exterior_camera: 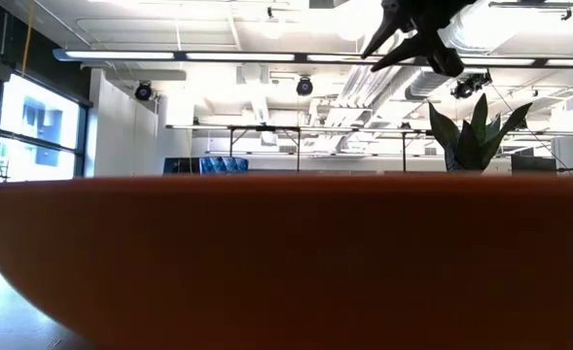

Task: Pick and place plate/cup/fork/spoon on tray
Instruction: Put the orange plate on the red serving tray to the left of the orange fork

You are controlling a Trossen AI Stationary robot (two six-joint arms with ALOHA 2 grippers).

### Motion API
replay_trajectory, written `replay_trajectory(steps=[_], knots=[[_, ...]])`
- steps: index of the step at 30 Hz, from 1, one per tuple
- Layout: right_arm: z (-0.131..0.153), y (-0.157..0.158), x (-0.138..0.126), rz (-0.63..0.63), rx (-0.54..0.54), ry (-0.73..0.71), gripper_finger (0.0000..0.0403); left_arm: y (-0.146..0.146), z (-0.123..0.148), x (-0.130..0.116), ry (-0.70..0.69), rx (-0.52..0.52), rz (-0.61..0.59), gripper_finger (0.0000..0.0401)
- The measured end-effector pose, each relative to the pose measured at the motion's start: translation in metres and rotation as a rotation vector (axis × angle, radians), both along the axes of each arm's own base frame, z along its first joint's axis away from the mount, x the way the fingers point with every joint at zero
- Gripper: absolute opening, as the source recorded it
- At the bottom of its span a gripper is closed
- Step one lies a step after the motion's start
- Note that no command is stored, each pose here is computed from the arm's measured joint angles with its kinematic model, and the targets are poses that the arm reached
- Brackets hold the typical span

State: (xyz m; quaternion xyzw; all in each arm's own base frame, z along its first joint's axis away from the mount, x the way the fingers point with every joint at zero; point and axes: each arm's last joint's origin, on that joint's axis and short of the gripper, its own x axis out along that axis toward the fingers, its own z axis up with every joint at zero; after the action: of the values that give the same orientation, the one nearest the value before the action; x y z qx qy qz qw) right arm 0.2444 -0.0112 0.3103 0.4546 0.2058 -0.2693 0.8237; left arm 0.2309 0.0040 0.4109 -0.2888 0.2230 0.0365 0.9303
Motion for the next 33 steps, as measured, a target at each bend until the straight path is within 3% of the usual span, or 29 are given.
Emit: replay_trajectory(steps=[6, 12, 21, 33], knots=[[0.0, 0.001, 0.0, 0.048, 0.001, 0.005, 0.0092, -0.017, 0.002, 0.019, 0.017, -0.006, -0.062, 0.0065], [0.0, 0.002, 0.0, 0.09, -0.022, 0.015, 0.0092, -0.036, -0.02, 0.032, 0.173, -0.02, -0.106, 0.0065], [0.0, 0.002, 0.001, 0.116, -0.047, 0.023, 0.0092, -0.059, -0.054, 0.047, 0.384, 0.041, -0.084, 0.0065], [-0.001, 0.003, 0.001, 0.183, -0.072, 0.035, 0.0092, -0.071, -0.116, 0.09, 0.637, 0.013, -0.175, 0.0065]])
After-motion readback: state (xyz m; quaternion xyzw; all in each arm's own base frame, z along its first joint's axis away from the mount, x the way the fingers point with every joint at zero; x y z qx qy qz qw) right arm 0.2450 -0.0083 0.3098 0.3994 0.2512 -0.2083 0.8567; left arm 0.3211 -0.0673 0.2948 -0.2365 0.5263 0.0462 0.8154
